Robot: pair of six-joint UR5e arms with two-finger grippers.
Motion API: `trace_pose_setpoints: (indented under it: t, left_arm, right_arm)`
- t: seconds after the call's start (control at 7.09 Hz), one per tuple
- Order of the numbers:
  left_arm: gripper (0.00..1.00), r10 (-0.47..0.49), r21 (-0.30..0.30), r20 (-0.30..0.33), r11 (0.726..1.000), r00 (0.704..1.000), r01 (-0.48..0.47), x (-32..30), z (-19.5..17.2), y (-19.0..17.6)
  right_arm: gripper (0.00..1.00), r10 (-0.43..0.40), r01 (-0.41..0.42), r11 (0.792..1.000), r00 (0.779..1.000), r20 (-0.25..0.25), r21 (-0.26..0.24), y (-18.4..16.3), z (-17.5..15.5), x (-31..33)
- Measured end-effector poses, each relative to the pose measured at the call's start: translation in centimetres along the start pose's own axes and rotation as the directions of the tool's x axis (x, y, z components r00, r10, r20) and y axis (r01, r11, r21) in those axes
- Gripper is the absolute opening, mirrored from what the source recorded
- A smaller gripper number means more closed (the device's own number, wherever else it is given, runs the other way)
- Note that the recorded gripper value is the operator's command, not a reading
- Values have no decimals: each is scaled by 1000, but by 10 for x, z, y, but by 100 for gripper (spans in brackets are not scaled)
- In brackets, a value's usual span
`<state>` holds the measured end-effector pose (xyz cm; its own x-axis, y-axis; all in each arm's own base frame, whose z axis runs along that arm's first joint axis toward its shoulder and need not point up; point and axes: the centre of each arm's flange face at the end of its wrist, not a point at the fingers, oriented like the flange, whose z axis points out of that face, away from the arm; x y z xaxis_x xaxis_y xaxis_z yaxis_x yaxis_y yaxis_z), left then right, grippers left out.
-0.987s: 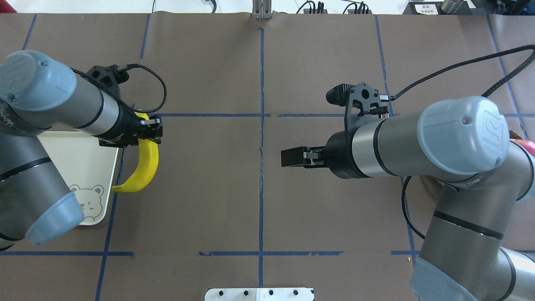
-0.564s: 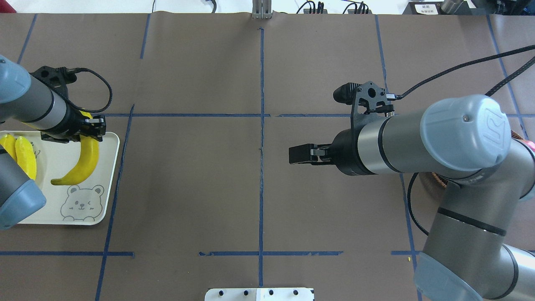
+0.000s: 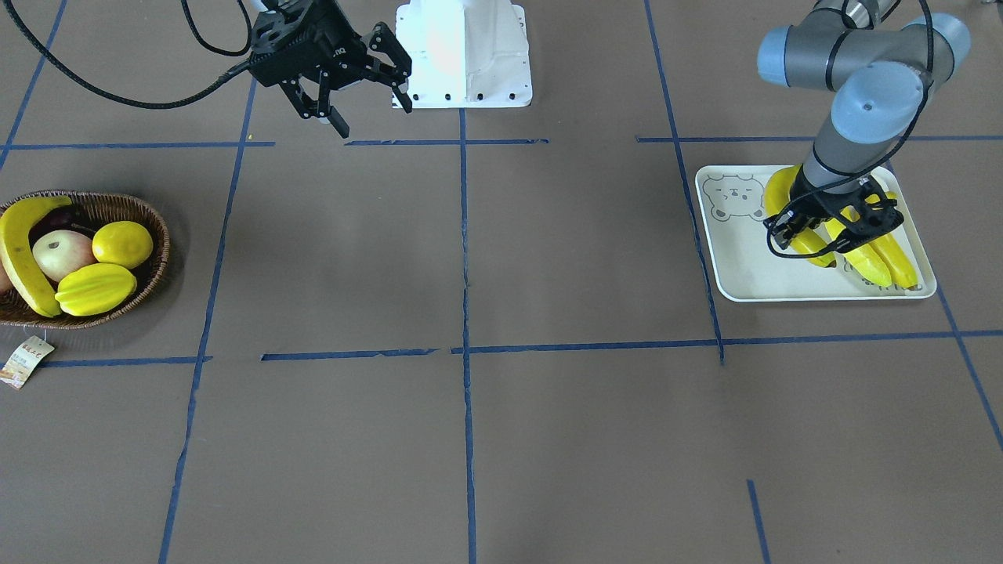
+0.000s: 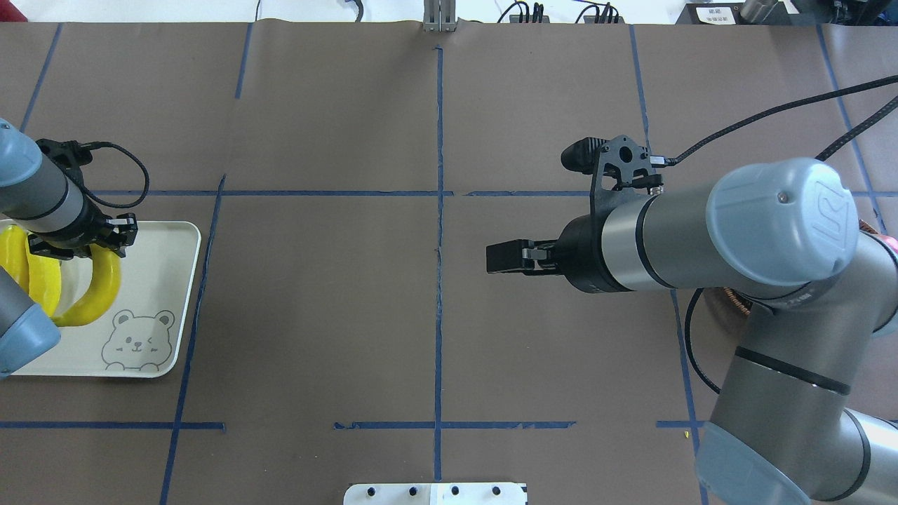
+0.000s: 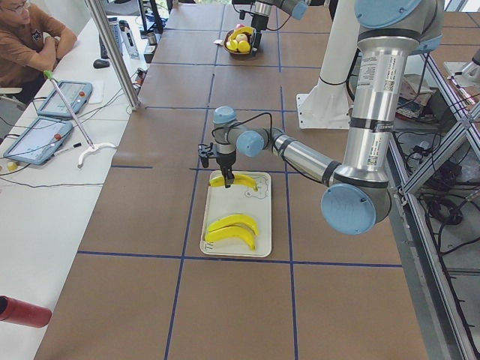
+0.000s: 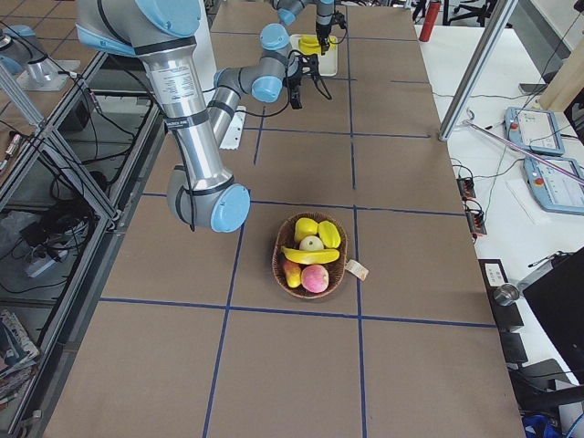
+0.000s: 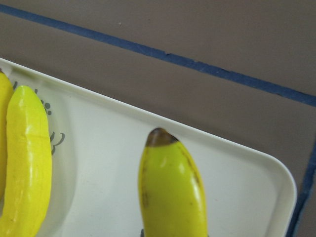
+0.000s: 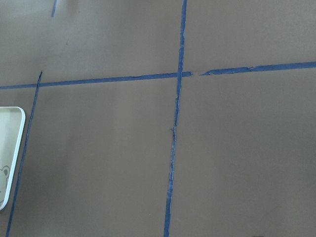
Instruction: Transfer all bananas from basket to plate
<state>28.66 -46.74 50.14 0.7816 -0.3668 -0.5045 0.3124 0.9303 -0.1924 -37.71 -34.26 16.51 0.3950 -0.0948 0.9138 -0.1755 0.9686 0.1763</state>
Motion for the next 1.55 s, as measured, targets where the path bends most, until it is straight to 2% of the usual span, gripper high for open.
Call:
trace_pose_setpoints:
  t: [0.14,0.28,0.42,0.56,0.99,1.27,1.55]
  left_arm:
    - [0,-15,-12,32,1000,999,16,-9,17,-6]
    - [8,-28,-21,59,999,998,29,-17,31,-11]
    - [69,-35,-25,72,999,997,37,-22,37,-15]
    - [99,-39,-24,77,999,996,41,-25,39,-18]
    - [100,-40,-11,59,999,997,41,-28,33,-25]
    - [100,-25,25,-23,999,999,26,-11,-9,-25]
    - [100,15,67,-117,998,993,-7,21,-57,-17]
  right_arm:
    - [100,0,0,1000,1000,1,1,0,0,0]
    - [100,-1,1,1000,1000,3,2,0,-1,-1]
    - [100,-1,1,1000,1000,4,3,0,-2,-2]
    - [100,-1,1,1000,1000,6,4,-1,-2,-2]
    - [100,1,-1,1000,1000,5,8,-3,-3,-1]
    - [100,9,-9,1000,1000,-14,14,-9,-5,9]
    - [100,38,-37,999,994,-100,14,-24,-6,35]
